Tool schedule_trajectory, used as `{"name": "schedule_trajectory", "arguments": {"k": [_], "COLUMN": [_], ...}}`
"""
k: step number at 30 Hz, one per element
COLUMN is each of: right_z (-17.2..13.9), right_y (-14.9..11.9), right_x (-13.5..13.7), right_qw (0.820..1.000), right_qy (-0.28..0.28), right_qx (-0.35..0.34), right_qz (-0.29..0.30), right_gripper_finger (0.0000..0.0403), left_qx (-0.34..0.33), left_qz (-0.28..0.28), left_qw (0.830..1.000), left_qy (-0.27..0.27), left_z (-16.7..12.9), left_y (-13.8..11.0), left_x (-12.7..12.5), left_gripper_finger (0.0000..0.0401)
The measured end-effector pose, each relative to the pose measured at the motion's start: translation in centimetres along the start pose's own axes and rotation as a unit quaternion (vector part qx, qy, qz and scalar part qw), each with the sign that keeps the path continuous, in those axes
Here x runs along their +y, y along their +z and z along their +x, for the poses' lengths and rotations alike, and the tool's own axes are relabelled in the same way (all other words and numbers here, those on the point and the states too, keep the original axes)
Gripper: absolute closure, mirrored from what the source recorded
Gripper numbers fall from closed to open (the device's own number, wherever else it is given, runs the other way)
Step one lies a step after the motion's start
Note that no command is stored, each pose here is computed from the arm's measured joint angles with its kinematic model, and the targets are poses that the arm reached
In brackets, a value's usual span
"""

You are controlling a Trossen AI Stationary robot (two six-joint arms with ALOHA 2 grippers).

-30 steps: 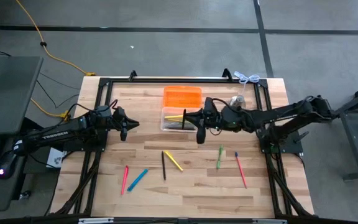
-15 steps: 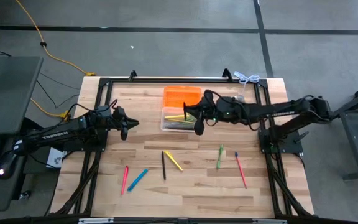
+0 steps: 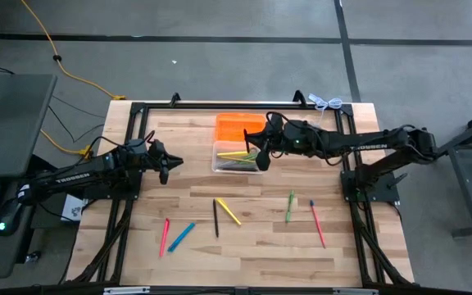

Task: Pick & place school supplies into a supply box
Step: Put the right black pen into the orange supply box

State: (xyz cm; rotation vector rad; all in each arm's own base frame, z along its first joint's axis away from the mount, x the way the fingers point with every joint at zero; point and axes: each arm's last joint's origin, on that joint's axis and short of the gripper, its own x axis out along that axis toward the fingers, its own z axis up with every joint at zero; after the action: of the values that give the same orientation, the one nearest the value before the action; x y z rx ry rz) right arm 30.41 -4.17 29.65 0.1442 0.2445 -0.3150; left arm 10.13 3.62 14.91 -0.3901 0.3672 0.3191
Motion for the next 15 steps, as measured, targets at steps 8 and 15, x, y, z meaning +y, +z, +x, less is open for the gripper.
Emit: {"name": "schedule_trajectory", "arguments": {"k": [8,15], "right_z": [0.6,3.5], "right_y": [2.7,5.1], "right_x": [0.0,-0.4], "right_qw": [0.996,0.988], "right_qy": [-0.044,-0.029], "right_qx": [0.077,0.149], "right_qz": [-0.023,-0.041], "right_gripper_finger": [0.0402,0.0402], "left_qx": [-0.003,-0.006], "left_qz": [0.001,0.001], "left_qw": [1.0,1.0], "left_qy": [0.011,0.018], "left_z": [0.0,0.0], "left_y": [0.0,0.0], "left_x": [0.1,0.1], "left_gripper_finger": [0.0322,0.0322]}}
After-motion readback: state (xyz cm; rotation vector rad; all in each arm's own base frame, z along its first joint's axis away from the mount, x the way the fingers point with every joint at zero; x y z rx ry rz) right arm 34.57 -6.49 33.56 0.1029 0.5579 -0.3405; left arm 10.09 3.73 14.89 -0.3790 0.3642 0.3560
